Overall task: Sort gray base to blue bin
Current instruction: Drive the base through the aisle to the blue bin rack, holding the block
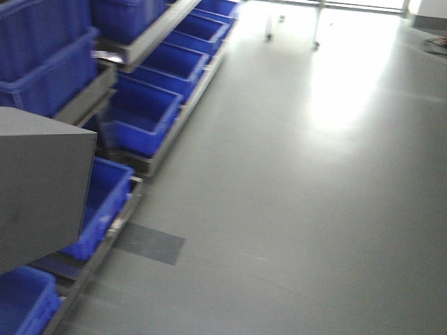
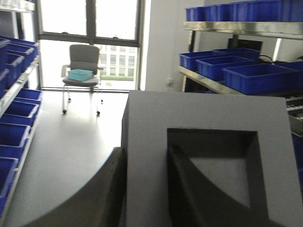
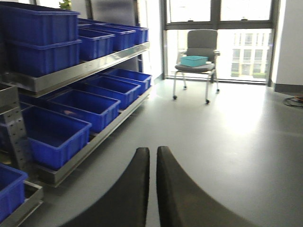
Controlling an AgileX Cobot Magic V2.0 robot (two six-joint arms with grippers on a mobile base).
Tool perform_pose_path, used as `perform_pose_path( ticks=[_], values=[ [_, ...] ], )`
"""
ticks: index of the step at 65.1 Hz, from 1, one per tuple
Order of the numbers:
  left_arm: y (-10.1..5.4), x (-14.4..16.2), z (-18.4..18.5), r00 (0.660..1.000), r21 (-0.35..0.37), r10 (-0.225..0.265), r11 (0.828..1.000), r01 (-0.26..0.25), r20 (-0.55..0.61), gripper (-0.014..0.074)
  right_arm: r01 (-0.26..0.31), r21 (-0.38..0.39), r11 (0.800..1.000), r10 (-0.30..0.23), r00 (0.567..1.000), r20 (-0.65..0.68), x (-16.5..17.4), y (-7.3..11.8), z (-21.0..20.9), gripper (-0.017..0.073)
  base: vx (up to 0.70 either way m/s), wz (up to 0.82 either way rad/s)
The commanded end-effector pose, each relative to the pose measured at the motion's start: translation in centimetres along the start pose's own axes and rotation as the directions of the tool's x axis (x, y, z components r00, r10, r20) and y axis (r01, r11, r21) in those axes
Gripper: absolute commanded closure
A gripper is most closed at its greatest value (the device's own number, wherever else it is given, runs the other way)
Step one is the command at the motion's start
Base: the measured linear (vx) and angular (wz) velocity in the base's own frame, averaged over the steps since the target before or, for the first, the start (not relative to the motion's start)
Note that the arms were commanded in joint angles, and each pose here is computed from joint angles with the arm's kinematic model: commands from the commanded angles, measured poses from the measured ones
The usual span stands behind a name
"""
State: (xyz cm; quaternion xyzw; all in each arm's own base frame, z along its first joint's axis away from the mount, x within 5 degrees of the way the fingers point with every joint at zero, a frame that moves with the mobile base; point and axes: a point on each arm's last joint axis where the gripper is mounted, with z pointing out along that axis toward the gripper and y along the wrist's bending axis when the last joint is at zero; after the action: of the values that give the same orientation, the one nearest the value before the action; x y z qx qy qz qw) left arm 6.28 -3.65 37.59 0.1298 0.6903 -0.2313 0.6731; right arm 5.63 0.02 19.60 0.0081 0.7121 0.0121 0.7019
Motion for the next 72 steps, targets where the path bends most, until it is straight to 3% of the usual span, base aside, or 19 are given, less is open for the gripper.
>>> perform_pose_path(
  ticks=[1,72],
  values=[
    [-0.22,-1.86,-0.16,0.992,0.015,-0.013,1.0,0.011,0.128,0.0589,0.013,0.001,1.0,-0.013,0.997,0.081,-0.68,0.01,-0.08,0.0564,0.28,0.82],
    [-0.22,-1.86,-0.16,0.992,0.015,-0.013,1.0,0.011,0.128,0.0589,0.013,0.001,1.0,-0.013,0.997,0.081,-0.68,0.01,-0.08,0.0564,0.22,0.69]
  ],
)
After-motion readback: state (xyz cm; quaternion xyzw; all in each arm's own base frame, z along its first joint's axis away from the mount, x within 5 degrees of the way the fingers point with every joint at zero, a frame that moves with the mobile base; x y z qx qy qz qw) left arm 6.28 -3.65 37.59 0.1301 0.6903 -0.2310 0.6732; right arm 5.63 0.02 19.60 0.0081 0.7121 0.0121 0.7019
